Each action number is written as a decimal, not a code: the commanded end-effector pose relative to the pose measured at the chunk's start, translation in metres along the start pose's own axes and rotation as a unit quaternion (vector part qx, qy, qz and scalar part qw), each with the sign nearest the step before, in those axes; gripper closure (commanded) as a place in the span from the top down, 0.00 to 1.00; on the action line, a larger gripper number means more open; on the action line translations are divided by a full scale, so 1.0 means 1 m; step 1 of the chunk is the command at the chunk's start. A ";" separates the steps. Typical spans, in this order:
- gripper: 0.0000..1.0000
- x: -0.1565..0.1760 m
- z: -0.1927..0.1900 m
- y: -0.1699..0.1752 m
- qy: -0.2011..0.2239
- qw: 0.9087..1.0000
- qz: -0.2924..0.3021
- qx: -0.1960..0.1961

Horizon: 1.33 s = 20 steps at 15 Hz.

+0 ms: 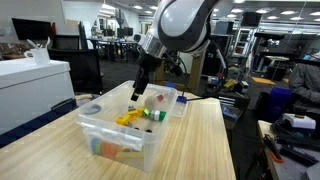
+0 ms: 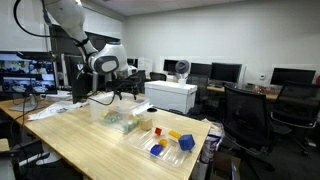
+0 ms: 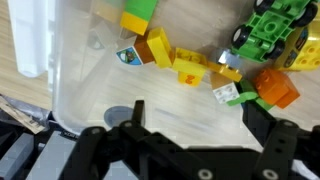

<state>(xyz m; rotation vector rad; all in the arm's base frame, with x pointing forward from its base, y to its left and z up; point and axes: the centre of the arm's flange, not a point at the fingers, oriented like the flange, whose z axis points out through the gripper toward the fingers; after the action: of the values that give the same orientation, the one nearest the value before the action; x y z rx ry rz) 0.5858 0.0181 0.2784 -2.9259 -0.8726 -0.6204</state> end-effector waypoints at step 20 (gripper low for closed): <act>1.00 0.040 0.127 -0.057 -0.210 0.922 -0.325 0.026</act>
<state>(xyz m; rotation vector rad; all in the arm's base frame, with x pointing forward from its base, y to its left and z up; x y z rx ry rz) 0.6315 0.1008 0.1750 -2.7446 -1.8435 0.0131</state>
